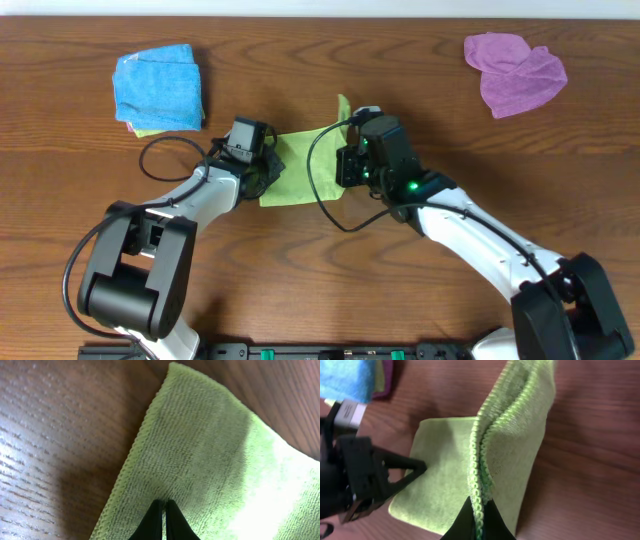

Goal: Fold the cloth
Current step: 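Fold the green cloth's right half over onto the left half with the right gripper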

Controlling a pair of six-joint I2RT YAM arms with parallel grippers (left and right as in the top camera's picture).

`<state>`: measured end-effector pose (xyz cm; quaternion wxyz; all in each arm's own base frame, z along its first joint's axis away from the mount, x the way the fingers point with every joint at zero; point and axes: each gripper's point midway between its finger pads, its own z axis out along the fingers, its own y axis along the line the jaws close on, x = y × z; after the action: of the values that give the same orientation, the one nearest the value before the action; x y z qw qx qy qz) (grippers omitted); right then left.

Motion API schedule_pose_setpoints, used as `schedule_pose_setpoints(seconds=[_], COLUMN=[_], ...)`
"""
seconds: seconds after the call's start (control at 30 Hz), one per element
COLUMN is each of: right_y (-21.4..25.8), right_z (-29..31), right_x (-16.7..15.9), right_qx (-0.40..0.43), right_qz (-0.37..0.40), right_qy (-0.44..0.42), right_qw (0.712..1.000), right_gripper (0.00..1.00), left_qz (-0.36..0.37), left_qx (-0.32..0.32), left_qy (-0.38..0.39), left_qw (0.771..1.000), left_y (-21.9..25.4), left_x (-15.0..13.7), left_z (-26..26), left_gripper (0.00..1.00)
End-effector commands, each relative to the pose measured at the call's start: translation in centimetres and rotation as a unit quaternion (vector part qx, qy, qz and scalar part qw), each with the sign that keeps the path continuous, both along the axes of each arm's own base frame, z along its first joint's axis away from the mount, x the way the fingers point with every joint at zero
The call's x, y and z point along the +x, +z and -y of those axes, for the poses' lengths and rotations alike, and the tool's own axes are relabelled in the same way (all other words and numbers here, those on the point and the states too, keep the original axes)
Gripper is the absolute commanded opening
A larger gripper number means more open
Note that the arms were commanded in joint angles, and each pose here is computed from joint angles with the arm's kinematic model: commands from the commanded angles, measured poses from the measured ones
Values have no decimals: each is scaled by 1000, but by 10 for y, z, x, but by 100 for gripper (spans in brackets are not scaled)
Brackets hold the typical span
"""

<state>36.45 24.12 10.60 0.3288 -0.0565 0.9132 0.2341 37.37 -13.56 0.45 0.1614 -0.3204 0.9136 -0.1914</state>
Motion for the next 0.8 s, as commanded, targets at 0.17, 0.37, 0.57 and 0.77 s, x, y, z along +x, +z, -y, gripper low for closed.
schedule_pose_setpoints(seconds=[0.17, 0.37, 0.57, 0.77], right_y=[7, 9, -6, -25], right_z=[-38, -66, -93, -118], right_x=[-1, 5, 2, -11], right_qx=[3, 2, -5, -11], right_qz=[24, 26, 8, -9], right_qy=[36, 58, 85, 115], right_qw=[999, 998, 996, 993], right_gripper=[1, 1, 1, 1], left_qz=[16, 35, 57, 70], left_qx=[23, 35, 64, 79], left_qy=[-44, -43, -23, -8], left_qw=[999, 998, 996, 994], left_y=[19, 49, 82, 98], left_x=[16, 20, 15, 12], left_z=[-12, -34, -79, -104], left_gripper=[6, 6, 6, 6])
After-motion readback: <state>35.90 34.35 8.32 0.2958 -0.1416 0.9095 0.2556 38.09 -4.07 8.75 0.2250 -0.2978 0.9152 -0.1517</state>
